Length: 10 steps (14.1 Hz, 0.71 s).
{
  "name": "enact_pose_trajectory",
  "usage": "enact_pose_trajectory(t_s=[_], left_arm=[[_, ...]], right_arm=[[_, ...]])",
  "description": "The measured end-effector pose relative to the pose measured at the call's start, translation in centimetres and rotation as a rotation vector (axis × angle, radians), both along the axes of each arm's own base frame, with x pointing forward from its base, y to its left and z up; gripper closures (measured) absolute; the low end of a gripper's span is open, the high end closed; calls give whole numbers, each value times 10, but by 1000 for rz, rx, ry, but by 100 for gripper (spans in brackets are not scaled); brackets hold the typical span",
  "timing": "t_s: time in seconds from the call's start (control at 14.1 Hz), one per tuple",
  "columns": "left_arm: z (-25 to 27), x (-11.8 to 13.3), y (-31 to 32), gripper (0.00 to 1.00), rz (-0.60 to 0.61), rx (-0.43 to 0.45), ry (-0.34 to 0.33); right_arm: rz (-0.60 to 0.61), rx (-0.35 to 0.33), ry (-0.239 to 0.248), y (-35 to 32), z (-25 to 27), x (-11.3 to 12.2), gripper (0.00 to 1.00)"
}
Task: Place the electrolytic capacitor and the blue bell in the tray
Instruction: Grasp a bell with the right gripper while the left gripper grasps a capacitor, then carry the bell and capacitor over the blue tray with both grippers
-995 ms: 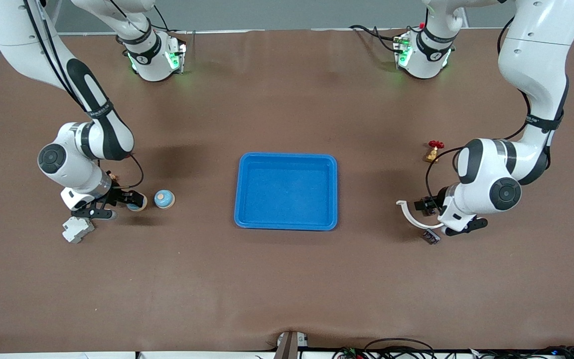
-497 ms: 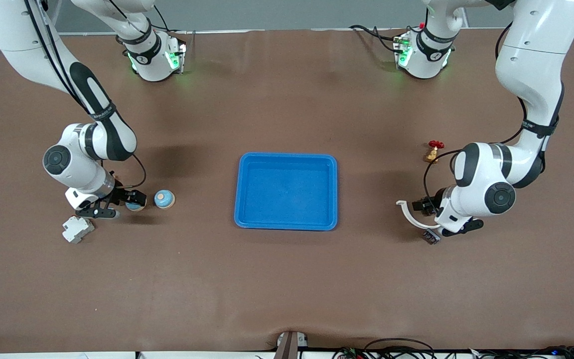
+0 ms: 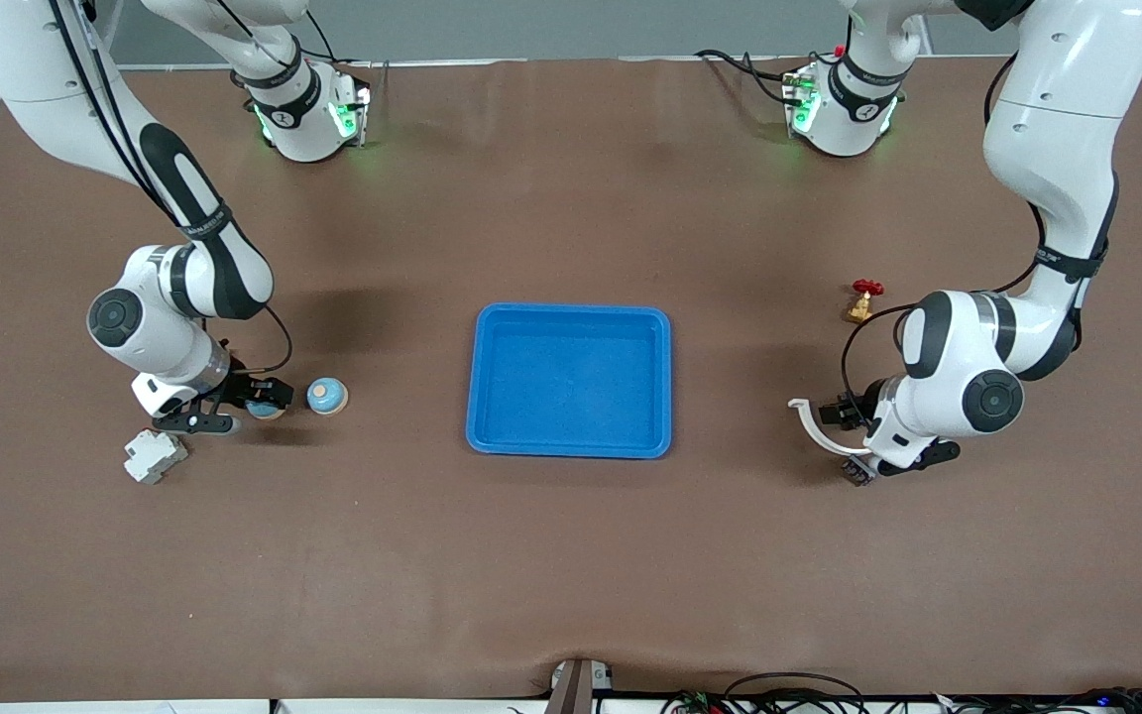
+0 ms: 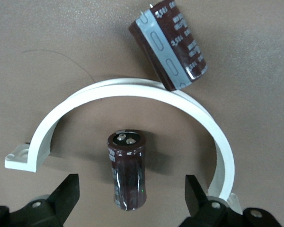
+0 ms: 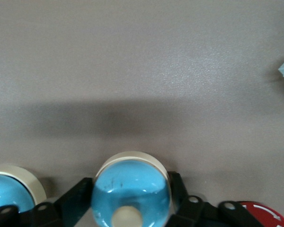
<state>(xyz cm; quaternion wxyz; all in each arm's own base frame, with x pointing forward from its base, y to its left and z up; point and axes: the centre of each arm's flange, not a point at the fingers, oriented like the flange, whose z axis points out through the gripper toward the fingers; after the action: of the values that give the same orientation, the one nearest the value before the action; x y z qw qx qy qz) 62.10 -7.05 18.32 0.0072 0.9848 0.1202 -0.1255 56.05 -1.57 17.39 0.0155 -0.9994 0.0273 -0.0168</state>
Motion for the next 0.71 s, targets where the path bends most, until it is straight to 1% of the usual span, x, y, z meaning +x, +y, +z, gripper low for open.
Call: enact_pose_trajectory(t_s=[0.14,0.21,0.28,0.43,0.5,0.57,0.71], left_arm=[[-1,0,0,25,0,0,1],[-1,0,0,37,0,0,2],[-1,0,0,46,0,0,2],[-1,0,0,64,14,3,2],[-1,1,-1,70,22,5,1],[-1,1,-1,70,30,8,2],[-1,1,-1,70,35,9,2]], right_arm=[[5,0,11,0,5,0,32],[8,1,30,0,6,0,32],[13,3,56,2,12,2,32],[29,11,131,16,49,15,32],[23,14,163,27,78,23,34],[12,21,184,44,109,30,35],[-24,44,202,85,158,36,35]])
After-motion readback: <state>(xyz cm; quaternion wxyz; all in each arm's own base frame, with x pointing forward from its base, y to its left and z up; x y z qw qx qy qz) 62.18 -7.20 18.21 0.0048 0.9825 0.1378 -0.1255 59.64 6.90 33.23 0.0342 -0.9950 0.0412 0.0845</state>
